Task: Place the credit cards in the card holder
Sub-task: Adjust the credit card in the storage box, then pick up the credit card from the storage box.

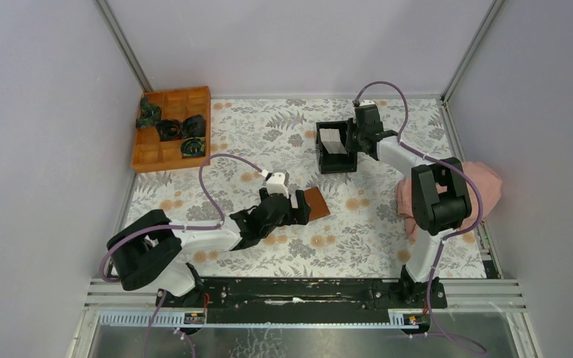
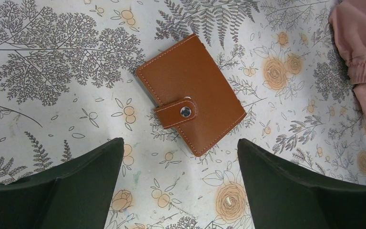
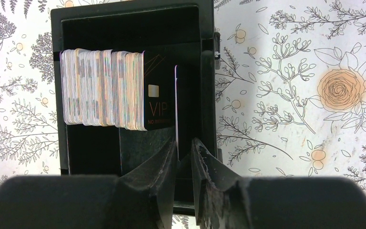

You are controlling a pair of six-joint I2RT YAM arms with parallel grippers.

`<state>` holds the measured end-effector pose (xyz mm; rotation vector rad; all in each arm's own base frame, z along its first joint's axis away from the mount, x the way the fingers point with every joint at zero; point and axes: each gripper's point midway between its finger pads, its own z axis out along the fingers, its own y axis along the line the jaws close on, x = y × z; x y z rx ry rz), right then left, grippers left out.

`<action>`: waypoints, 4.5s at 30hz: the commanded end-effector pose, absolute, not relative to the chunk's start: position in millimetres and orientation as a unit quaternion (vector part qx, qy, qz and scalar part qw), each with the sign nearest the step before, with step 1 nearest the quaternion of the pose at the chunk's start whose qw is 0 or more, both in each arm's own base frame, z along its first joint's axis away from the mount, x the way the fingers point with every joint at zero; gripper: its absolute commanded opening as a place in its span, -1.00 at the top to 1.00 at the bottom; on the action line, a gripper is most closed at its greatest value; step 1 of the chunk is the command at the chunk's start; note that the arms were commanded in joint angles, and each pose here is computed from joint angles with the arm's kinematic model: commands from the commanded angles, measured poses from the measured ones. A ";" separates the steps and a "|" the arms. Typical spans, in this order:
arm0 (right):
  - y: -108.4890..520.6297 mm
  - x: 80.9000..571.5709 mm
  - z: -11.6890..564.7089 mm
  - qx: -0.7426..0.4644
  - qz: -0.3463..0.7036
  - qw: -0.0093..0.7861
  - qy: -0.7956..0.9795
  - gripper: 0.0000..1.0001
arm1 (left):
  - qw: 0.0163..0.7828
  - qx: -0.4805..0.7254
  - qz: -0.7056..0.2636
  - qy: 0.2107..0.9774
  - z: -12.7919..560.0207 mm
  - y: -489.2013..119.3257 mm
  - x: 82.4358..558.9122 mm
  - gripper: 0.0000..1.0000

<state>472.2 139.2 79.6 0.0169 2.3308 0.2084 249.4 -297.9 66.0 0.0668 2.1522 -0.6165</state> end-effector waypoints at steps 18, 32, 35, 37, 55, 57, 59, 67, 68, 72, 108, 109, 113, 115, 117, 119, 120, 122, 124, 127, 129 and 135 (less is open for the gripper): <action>138.9 486.9 121.4 -0.005 0.056 0.437 0.898 0.99 | 0.454 0.018 -0.266 0.850 73.5 -304.1 253.2 -0.91; 134.3 481.5 168.2 -0.025 -0.008 0.482 0.876 1.00 | 0.485 0.006 -0.273 0.831 104.8 -304.9 263.1 -0.93; 133.1 475.2 185.6 -0.023 -0.007 0.496 0.868 1.00 | 0.495 0.005 -0.274 0.825 116.7 -305.3 266.1 -0.95; 132.7 470.1 195.6 -0.022 -0.004 0.500 0.866 1.00 | 0.500 0.004 -0.273 0.822 124.4 -305.4 268.0 -0.95; 131.8 352.1 241.3 -0.033 0.113 0.482 0.868 1.00 | 0.542 -0.012 -0.298 0.786 186.1 -276.2 260.0 -1.00; 134.9 355.5 236.3 -0.036 0.114 0.474 0.872 1.00 | 0.541 -0.016 -0.301 0.785 186.4 -273.6 257.9 -1.00; 139.6 363.3 230.9 -0.039 0.116 0.468 0.875 1.00 | 0.540 -0.018 -0.302 0.785 185.0 -272.4 257.0 -1.00; 144.3 411.8 205.4 -0.036 0.076 0.466 0.881 1.00 | 0.535 -0.009 -0.292 0.792 173.3 -275.8 259.1 -1.00; 145.1 416.7 202.1 -0.038 0.072 0.464 0.882 1.00 | 0.535 -0.009 -0.291 0.793 172.0 -275.9 259.2 -1.00; 146.6 436.5 193.0 -0.040 0.054 0.464 0.883 1.00 | 0.535 -0.008 -0.289 0.794 165.7 -277.0 260.2 -1.00; 176.1 491.7 155.3 -0.088 0.011 0.455 0.886 -0.03 | 0.522 0.005 -0.293 0.801 139.2 -291.3 264.0 -1.00; 177.2 491.2 158.1 -0.087 0.016 0.457 0.885 -0.03 | 0.522 0.006 -0.295 0.800 140.2 -291.6 263.5 -1.00; 176.5 490.9 157.0 -0.086 0.013 0.452 0.888 -0.02 | 0.523 0.005 -0.297 0.799 143.2 -290.6 262.4 -1.00; 175.7 489.3 154.8 -0.087 0.012 0.449 0.889 -0.02 | 0.524 0.003 -0.295 0.799 143.0 -288.1 262.1 -1.00; 174.9 485.5 151.8 -0.086 0.013 0.445 0.891 -0.02 | 0.525 0.003 -0.294 0.799 142.6 -286.7 261.6 -1.00; 174.7 478.9 147.4 -0.087 0.017 0.439 0.894 -0.02 | 0.524 0.003 -0.294 0.799 141.7 -286.1 261.1 -0.99; 173.5 475.5 143.9 -0.087 0.018 0.435 0.896 -0.02 | 0.524 0.003 -0.293 0.799 141.7 -286.0 261.4 -1.00; 170.3 468.2 134.3 -0.088 0.015 0.425 0.901 -0.02 | 0.524 0.003 -0.294 0.800 141.0 -286.4 261.1 -1.00; 167.4 463.7 129.6 -0.086 0.011 0.423 0.902 -0.01 | 0.523 0.003 -0.294 0.800 140.7 -286.5 261.1 -1.00; 164.7 461.0 124.2 -0.087 0.007 0.419 0.904 0.01 | 0.522 0.002 -0.295 0.801 138.4 -286.8 261.0 -1.00; 162.9 459.3 119.8 -0.088 0.001 0.414 0.906 0.05 | 0.521 0.001 -0.295 0.801 137.8 -287.2 261.2 -1.00; 159.2 458.8 112.1 -0.085 -0.009 0.410 0.908 0.38 | 0.520 0.002 -0.294 0.802 135.6 -288.4 261.8 -0.99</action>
